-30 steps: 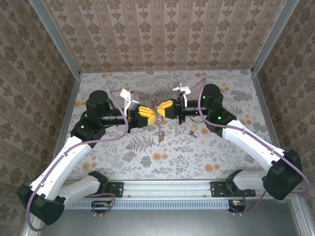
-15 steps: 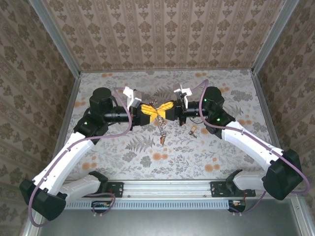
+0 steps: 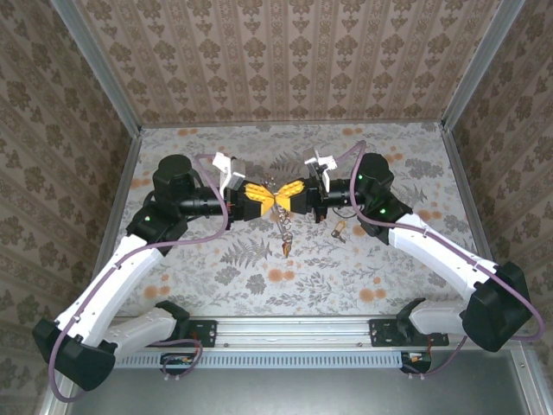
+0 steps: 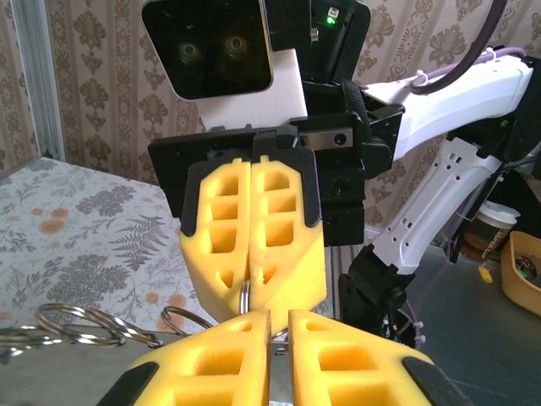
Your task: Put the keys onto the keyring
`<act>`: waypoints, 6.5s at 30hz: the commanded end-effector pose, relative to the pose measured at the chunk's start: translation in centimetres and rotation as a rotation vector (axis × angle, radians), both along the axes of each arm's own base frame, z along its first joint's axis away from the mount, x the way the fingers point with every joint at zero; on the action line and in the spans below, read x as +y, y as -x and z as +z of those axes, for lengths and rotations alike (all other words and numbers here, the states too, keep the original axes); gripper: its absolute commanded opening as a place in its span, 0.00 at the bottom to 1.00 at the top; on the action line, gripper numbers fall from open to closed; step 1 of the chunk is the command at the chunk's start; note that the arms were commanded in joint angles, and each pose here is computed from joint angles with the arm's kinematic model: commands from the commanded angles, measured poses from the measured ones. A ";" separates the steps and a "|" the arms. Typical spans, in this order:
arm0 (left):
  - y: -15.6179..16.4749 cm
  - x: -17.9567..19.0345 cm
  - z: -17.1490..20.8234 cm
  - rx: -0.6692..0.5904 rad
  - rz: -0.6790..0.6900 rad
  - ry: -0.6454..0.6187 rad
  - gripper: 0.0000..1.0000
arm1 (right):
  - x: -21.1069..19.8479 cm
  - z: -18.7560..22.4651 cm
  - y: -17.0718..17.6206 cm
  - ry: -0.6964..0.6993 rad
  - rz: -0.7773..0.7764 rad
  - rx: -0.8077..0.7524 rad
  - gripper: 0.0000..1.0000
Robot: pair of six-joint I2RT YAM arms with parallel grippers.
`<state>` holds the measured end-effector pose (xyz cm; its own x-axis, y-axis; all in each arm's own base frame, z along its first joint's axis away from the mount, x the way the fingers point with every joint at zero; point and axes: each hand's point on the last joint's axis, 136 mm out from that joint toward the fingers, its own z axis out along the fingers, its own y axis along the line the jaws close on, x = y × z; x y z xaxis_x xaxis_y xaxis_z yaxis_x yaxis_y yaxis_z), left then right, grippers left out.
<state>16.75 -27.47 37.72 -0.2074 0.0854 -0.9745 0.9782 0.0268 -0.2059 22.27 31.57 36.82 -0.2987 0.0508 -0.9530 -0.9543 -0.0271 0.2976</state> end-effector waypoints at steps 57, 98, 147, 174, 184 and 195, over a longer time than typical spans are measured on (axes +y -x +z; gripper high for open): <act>0.6 0.2 -4.7 -0.304 -0.012 -0.057 0.21 | 0.7 -1.4 0.7 0.000 0.000 -0.210 0.00; 0.4 0.4 -2.4 -0.325 -0.018 -0.001 0.00 | 1.0 -1.5 2.0 -0.072 0.069 -0.315 0.00; 2.6 -0.2 -5.5 -0.256 -0.186 -0.477 0.00 | 0.5 -4.9 3.1 0.296 -0.023 -0.320 0.27; 3.0 0.7 -2.5 -0.270 -0.070 -0.099 0.30 | -1.3 0.0 3.2 -0.047 -0.133 -0.322 0.00; 2.7 0.3 -0.8 -0.317 -0.055 -0.009 0.30 | -1.6 1.4 3.8 -0.196 -0.117 -0.299 0.00; 2.4 -0.5 0.0 -0.325 -0.077 0.046 0.26 | -1.1 1.5 4.0 -0.228 -0.097 -0.286 0.00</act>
